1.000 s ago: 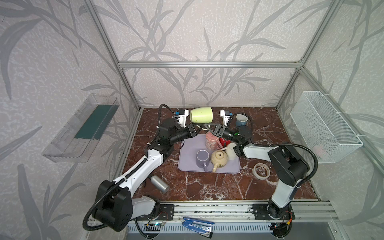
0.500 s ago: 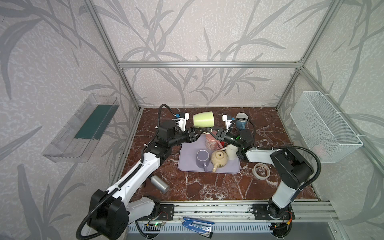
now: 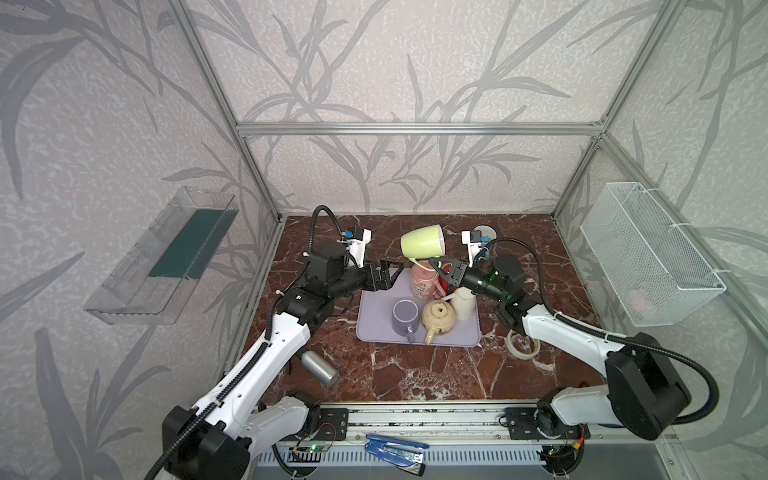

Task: Turn the mug right side up
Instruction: 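Carry the green mug beyond the tray with the right gripper while the left releases, then lower the green mug upright beside the blue mug with the right gripper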

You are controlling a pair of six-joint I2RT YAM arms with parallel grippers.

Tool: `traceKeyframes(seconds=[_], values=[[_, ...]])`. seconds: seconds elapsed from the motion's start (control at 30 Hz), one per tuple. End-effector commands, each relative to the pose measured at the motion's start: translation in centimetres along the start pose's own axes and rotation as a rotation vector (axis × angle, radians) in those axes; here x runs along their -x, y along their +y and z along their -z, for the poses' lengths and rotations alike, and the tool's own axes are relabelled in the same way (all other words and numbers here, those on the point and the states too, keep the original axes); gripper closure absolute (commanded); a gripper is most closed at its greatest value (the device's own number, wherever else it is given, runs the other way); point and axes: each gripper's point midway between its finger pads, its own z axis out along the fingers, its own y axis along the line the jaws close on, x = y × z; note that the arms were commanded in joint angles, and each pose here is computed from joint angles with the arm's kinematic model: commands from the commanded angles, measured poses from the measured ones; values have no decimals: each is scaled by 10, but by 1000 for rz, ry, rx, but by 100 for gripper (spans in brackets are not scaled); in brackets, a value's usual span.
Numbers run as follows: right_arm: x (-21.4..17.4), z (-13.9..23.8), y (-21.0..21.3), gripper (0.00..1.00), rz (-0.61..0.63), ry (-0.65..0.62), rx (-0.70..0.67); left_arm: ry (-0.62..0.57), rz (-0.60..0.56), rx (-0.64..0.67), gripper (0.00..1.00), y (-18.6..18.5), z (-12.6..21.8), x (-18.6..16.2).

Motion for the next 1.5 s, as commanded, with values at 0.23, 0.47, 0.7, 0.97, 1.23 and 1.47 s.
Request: traceKeyframes(seconds=[0.23, 0.47, 0.7, 0.97, 1.23, 1.47], values=[[44, 20, -7, 100, 235, 9, -258, 43, -54, 114, 1, 14, 17, -12], [65, 25, -27, 100, 305, 41, -430, 60, -53, 154, 1, 22, 17, -16], [88, 27, -54, 100, 379, 63, -612, 89, -64, 236, 1, 42, 14, -26], [103, 18, -89, 100, 392, 91, -789, 95, -72, 322, 0, 63, 13, -34], [112, 8, -128, 100, 399, 112, -950, 109, -78, 355, 1, 71, 15, -41], [108, 3, -164, 100, 384, 141, -1057, 113, -77, 360, 1, 72, 16, -44]])
